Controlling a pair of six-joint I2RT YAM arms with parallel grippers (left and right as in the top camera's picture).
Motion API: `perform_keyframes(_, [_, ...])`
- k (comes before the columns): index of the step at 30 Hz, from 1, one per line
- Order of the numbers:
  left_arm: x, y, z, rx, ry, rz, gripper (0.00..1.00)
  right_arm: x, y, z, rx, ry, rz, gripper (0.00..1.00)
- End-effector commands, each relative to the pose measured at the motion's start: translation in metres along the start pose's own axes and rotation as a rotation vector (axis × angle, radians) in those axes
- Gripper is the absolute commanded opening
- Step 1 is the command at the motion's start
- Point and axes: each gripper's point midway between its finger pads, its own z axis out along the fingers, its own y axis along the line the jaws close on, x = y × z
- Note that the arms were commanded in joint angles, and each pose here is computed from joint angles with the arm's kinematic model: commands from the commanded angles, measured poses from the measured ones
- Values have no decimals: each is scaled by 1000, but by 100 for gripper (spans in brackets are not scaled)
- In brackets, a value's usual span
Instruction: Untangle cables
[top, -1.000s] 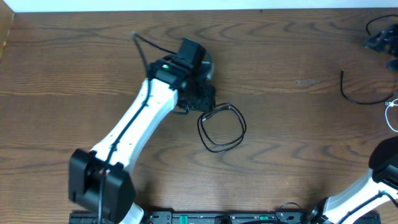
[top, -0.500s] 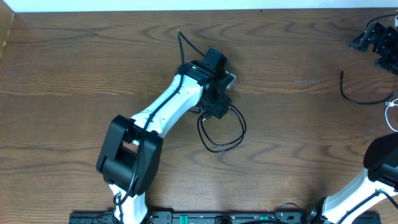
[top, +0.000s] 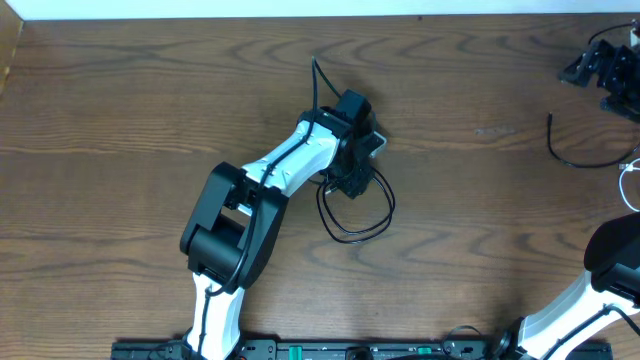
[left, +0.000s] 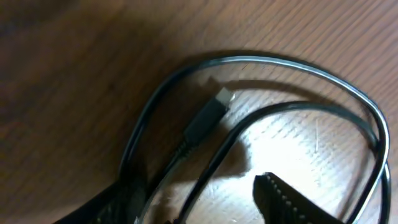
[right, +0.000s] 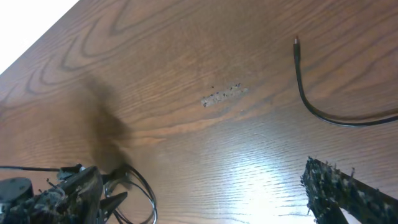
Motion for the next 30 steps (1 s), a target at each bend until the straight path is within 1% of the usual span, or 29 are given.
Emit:
perform_keyframes(1, [10,14,20,-55,58,32,52,2,4,-2,-2,4,-25,99])
perform_keyframes(2, [12,19,22,-77,66,32,48,3,5,-1,-2,8,-26,99])
perform_keyframes(3, [14,24,25,-102,78,31,41,4,7,-1,-3,13,-31,99])
perform_keyframes(7, [18,35,29,-160,101,31,10,9,14,3,-9,33,-83,99])
perform_keyframes(8, [18,36,28,-168,100,30,8,10,16,3,-11,37,-87,99])
perform_keyframes(11, [10,35,17,-178,66,6,7,13,20,5,-13,48,-93,99])
perform_keyframes(14, [-5,33,-9,-194,-12,-48,7,17,25,7,-19,66,-98,99])
perform_keyframes(18, [-35,25,-75,-216,-208,-145,7,26,45,9,-101,93,-160,99])
perform_keyframes(19, [-49,17,-119,-221,-335,-191,7,31,61,9,-176,108,-205,99])
perform_keyframes(21, [-57,9,-160,-219,-450,-221,8,37,76,8,-243,122,-243,99])
perform_keyframes(24, [-63,-4,-220,-210,-614,-254,7,45,101,8,-340,136,-300,99])
perform_keyframes(26, [-63,-11,-251,-204,-697,-264,7,51,119,6,-414,141,-346,99])
perform_keyframes(30, [-58,-21,-292,-193,-807,-272,8,65,154,4,-541,155,-436,99])
